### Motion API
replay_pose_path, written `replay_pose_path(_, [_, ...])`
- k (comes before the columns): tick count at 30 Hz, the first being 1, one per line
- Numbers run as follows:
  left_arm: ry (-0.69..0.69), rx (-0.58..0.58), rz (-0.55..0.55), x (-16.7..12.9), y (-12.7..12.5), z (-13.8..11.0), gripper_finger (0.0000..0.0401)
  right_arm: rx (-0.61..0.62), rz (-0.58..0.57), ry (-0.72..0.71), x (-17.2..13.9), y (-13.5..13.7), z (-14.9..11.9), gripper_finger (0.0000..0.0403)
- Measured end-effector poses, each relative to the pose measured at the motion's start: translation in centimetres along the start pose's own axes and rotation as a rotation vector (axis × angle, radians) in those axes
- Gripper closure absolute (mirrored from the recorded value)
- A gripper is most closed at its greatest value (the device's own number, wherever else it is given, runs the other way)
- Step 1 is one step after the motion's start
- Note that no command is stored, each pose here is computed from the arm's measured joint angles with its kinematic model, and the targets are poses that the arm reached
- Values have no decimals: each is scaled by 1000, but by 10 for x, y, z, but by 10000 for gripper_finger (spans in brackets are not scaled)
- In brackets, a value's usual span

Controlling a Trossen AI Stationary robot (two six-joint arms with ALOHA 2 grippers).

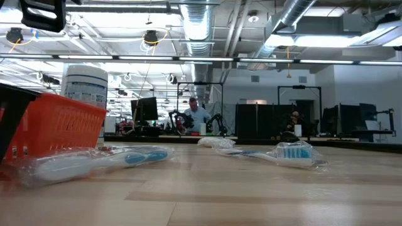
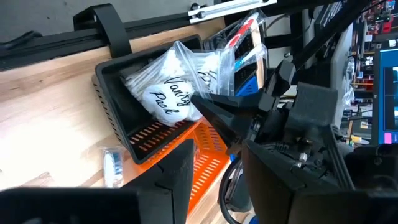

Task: Pick & Place Travel size toiletries
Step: Put the bottom cotton pack into the right black basket

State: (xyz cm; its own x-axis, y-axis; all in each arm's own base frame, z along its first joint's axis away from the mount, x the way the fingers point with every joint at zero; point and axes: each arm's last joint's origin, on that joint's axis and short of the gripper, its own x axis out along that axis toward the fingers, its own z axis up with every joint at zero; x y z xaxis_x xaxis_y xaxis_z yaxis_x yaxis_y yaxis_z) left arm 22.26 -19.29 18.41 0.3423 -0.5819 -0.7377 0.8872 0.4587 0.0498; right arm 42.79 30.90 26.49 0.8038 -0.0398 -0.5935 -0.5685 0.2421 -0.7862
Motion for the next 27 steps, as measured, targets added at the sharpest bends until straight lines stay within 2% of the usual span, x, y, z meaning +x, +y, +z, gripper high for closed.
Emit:
replay_pose_path(8, [-10,-3,8,0,0,1,397,0,0,1,0,0,0,275])
replay_pose_path(13, [-11,-132,35,-1,1,2,384,0,0,1,0,0,0,275])
replay_pose_path(19, [-12,-230,40,0,1,2,360,0,0,1,0,0,0,275])
replay_pose_path(27, [-13,-265,39,0,1,2,321,0,0,1,0,0,0,275])
